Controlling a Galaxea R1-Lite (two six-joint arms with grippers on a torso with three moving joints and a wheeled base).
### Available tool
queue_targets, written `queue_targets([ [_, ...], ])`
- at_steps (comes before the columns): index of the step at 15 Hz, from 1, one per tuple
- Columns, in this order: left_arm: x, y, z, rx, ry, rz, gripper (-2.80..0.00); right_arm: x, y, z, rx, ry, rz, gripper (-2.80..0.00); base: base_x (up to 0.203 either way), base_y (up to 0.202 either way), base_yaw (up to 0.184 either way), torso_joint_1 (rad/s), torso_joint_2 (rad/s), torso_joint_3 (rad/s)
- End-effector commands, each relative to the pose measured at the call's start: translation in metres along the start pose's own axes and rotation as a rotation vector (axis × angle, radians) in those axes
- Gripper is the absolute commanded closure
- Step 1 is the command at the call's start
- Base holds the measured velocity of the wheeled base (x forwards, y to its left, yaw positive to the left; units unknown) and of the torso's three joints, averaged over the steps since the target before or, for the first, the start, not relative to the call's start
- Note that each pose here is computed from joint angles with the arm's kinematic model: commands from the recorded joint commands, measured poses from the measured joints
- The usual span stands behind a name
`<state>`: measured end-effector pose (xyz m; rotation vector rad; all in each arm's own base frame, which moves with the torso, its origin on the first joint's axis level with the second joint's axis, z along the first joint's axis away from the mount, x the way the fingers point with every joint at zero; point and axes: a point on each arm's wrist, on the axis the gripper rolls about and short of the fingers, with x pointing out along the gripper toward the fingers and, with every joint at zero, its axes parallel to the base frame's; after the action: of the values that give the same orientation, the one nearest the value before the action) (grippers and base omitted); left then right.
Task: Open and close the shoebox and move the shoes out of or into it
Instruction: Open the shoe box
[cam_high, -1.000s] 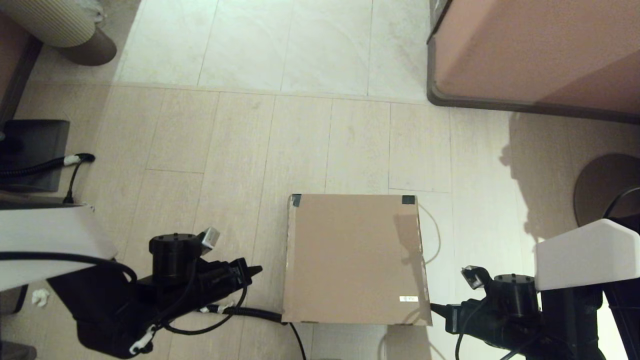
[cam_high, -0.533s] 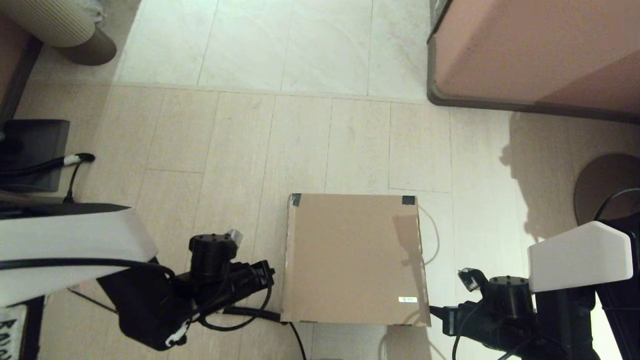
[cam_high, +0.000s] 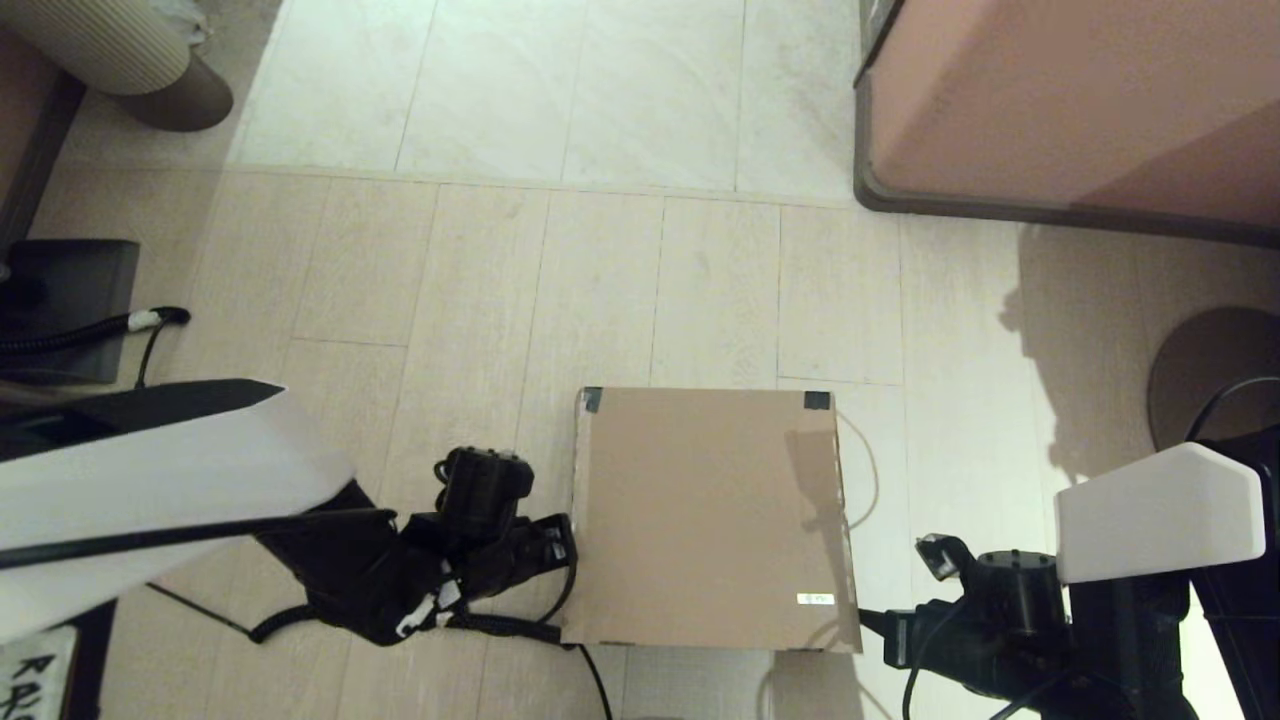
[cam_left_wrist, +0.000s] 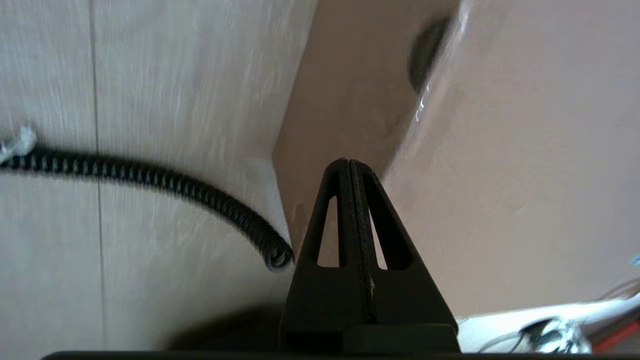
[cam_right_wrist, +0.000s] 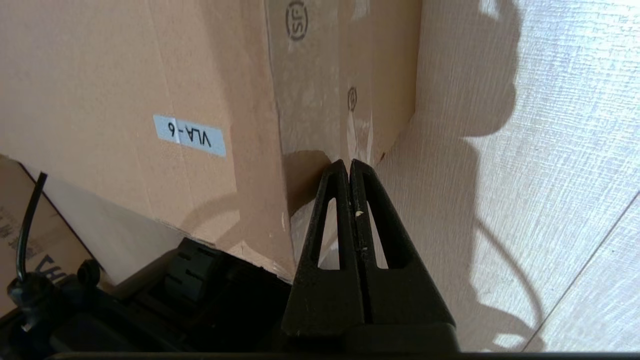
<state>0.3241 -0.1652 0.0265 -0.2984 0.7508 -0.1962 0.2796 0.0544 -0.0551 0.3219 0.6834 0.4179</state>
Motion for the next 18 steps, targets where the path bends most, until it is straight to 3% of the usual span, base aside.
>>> queue_targets([
  [1, 0.002, -0.006, 0.001, 0.004, 0.029, 0.016, 0.00, 0.001, 0.001, 0.002, -0.005, -0.012, 0.005, 0.00, 0.000, 0.000, 0.000, 0.000, 0.00, 0.000],
  [4, 0.009, -0.005, 0.000, 0.008, 0.079, 0.063, 0.00, 0.003, 0.004, 0.003, -0.001, -0.017, 0.009, 0.00, 0.000, 0.000, 0.000, 0.000, 0.00, 0.000],
  [7, 0.019, -0.002, -0.004, 0.013, 0.075, 0.118, 0.00, 0.004, 0.004, 0.001, -0.002, -0.018, -0.012, 0.00, 0.000, 0.000, 0.000, 0.000, 0.00, 0.000],
  [11, 0.030, -0.013, 0.004, -0.046, 0.034, 0.090, 0.00, 0.009, 0.006, 0.001, -0.013, -0.033, -0.055, 0.00, 0.000, 0.000, 0.000, 0.000, 0.00, 0.000],
  [14, 0.034, -0.016, 0.003, -0.049, 0.037, 0.080, 0.00, 0.015, 0.012, -0.001, -0.031, -0.033, -0.087, 0.00, 0.000, 0.000, 0.000, 0.000, 0.00, 0.000],
  [18, 0.020, -0.024, 0.012, -0.100, 0.004, 0.052, 0.00, 0.008, 0.016, 0.005, -0.021, -0.040, -0.081, 0.00, 0.000, 0.000, 0.000, 0.000, 0.00, 0.000],
])
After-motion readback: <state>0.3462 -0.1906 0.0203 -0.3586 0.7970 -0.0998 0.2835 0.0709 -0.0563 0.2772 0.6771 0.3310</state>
